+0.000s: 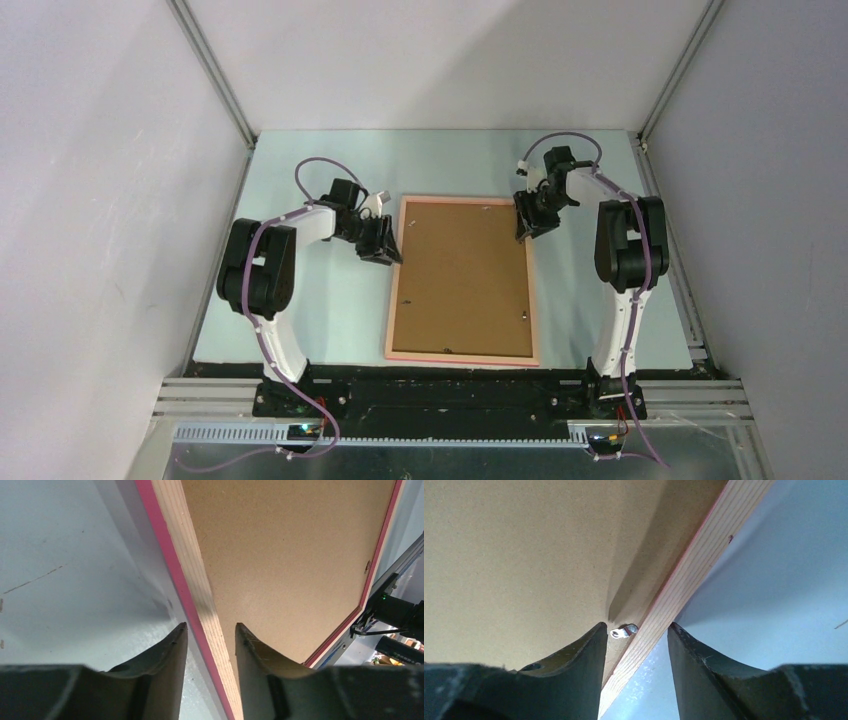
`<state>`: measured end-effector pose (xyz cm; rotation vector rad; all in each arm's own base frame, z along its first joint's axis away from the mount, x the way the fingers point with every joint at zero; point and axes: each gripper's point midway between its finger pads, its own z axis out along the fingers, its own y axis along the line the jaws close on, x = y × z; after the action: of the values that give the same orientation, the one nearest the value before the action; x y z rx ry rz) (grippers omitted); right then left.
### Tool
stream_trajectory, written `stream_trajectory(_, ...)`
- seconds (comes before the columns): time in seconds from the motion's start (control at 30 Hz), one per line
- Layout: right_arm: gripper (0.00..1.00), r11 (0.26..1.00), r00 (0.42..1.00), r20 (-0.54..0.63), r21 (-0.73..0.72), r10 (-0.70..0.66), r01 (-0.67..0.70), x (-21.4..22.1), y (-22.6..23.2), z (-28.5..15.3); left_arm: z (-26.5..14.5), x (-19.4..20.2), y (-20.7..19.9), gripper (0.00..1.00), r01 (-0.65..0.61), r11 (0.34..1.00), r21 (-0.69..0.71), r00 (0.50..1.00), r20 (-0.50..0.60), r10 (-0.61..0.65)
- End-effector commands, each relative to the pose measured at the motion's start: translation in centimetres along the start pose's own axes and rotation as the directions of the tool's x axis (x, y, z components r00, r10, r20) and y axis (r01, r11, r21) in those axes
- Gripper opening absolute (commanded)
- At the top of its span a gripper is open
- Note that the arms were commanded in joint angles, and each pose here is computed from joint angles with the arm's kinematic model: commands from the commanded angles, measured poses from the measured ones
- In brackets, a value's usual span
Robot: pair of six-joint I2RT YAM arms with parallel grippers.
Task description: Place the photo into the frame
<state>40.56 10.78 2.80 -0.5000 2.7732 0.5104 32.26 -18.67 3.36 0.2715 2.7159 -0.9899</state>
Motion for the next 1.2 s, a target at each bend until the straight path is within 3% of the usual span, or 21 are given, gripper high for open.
stream_trajectory(0.0,0.53,0.994,0.996,0.020,-0.066,0.086,-0.085,-1.1,0.6,-0.4,-0.2,-1.3,-1.3,0.48,-0.018,0.999,0.040,0.999,0.036,0.017)
stream_trajectory(0.27,0.53,0.990,0.991,0.034,-0.067,0.127,-0.125,-1.4,0.3,-0.4,0.9,-1.7,-0.6,0.51,-0.017,0.999,-0.030,0.999,0.033,0.018)
stream_trajectory(0.47,0.51,0.989,0.989,0.024,-0.047,0.143,-0.141,-1.2,0.1,0.0,1.7,-1.5,-0.5,0.32,-0.015,0.999,-0.037,1.000,0.017,0.015)
stream_trajectory(0.67,0.47,0.991,0.991,0.010,-0.012,0.132,-0.131,-0.6,-0.2,0.5,2.0,-1.1,-0.4,0.21,-0.007,0.999,-0.039,1.000,0.009,0.007)
stream_trajectory(0.87,0.40,0.993,0.993,0.002,0.015,0.119,-0.119,-0.4,-0.6,0.7,2.1,-0.9,-0.3,0.12,-0.006,0.999,-0.044,1.000,0.008,0.006)
stream_trajectory(1.17,0.32,0.996,0.997,-0.017,0.039,0.077,-0.077,-0.1,-0.7,1.1,2.1,-0.8,-0.2,0.07,-0.008,0.999,-0.043,1.000,0.008,0.009)
